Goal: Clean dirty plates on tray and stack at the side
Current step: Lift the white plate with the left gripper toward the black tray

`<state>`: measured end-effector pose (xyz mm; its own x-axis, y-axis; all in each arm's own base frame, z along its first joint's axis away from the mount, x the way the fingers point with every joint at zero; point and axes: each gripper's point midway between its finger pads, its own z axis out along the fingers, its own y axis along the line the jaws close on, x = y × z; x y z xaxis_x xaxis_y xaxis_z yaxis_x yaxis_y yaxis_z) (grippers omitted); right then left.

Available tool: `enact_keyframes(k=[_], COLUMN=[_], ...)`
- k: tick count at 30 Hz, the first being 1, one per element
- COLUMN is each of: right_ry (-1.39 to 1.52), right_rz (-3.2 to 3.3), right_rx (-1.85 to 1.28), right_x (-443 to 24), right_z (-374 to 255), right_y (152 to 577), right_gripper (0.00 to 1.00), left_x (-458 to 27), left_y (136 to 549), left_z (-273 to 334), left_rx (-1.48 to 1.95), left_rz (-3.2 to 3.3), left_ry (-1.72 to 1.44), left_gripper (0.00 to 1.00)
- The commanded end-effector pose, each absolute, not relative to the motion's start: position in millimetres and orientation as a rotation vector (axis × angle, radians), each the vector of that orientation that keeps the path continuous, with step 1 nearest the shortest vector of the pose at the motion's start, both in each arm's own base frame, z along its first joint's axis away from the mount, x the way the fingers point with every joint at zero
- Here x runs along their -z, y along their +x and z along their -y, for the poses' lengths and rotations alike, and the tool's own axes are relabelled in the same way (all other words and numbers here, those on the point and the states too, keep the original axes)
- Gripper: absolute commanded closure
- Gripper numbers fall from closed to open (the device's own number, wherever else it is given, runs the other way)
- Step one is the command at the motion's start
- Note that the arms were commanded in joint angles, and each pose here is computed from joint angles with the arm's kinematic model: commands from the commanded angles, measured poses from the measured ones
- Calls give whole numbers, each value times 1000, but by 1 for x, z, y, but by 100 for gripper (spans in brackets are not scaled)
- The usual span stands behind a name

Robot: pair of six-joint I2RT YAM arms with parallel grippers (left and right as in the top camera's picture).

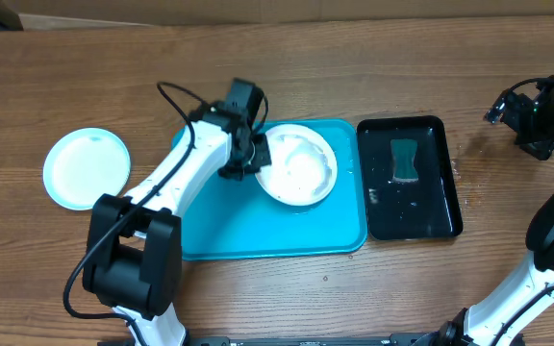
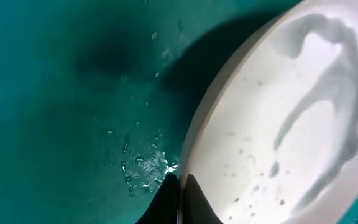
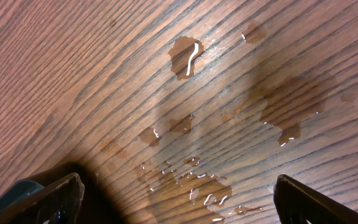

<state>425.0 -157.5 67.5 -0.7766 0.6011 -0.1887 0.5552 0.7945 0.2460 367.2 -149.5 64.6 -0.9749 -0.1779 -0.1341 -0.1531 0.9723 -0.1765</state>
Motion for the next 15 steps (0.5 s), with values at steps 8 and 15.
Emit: enact_keyframes(k=[8, 15], right_ry=[876, 876], right_rz=[-2693, -2694], right_rx=[-260, -260], right_x=[-79, -79], right_z=[160, 160], right_y=[433, 433], right_gripper=[0, 0], left_x=[-132, -154], left_y=[400, 403], left_z=[174, 231], left_rx=[301, 376], left_rz=[-2851, -2741], left_ry=[-112, 55], left_gripper=[96, 96])
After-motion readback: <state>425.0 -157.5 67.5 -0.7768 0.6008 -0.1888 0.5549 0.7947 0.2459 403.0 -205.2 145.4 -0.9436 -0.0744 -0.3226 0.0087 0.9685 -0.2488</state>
